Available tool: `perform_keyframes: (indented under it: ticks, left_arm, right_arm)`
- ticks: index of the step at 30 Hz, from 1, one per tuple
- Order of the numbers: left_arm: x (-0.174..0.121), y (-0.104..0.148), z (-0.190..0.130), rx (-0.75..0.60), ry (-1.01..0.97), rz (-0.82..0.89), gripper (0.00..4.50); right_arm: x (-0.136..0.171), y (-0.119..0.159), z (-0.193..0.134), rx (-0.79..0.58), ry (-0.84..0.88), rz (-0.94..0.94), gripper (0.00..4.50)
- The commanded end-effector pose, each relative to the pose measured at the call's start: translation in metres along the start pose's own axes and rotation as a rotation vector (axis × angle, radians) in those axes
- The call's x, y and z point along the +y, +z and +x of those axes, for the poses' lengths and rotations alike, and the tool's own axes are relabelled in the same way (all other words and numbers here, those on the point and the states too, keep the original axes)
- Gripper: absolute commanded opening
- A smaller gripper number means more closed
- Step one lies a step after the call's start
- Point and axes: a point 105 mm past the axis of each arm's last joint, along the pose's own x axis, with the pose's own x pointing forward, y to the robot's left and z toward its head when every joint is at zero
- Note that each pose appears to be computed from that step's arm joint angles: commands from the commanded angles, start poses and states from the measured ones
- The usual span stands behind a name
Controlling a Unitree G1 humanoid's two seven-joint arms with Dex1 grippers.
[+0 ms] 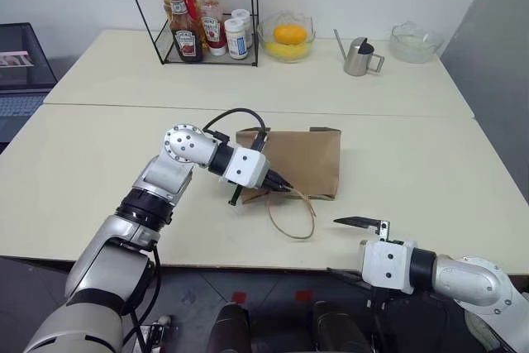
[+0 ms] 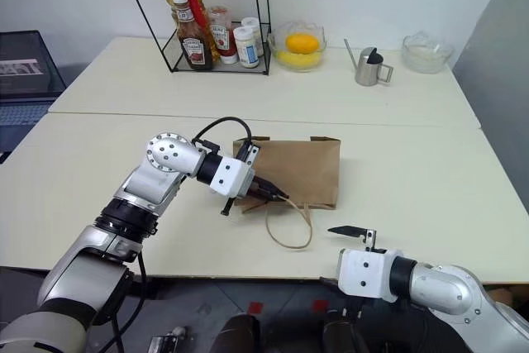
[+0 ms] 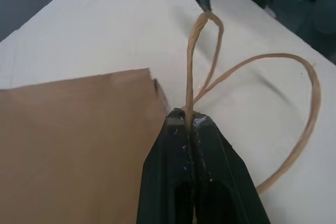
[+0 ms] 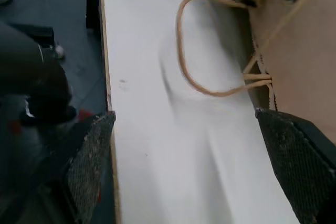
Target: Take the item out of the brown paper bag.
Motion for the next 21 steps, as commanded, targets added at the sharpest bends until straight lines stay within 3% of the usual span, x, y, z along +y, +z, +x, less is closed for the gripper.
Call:
perform_keyframes:
  ticks: [1, 11, 21]
  left_arm:
    - [0.01, 0.01, -0.007, -0.015, 0.067, -0.006, 0.03]
    - [0.012, 0.012, -0.011, -0.01, 0.086, -0.041, 0.03]
    - [0.006, 0.008, -0.011, -0.004, 0.073, -0.036, 0.03]
  right_arm:
    - [-0.003, 0.01, 0.012, -0.083, -0.011, -0.119, 4.5]
    - [-0.011, 0.007, 0.044, -0.151, -0.057, -0.339, 4.5]
    - [-0.011, -0.015, 0.016, -0.088, -0.229, -0.427, 4.5]
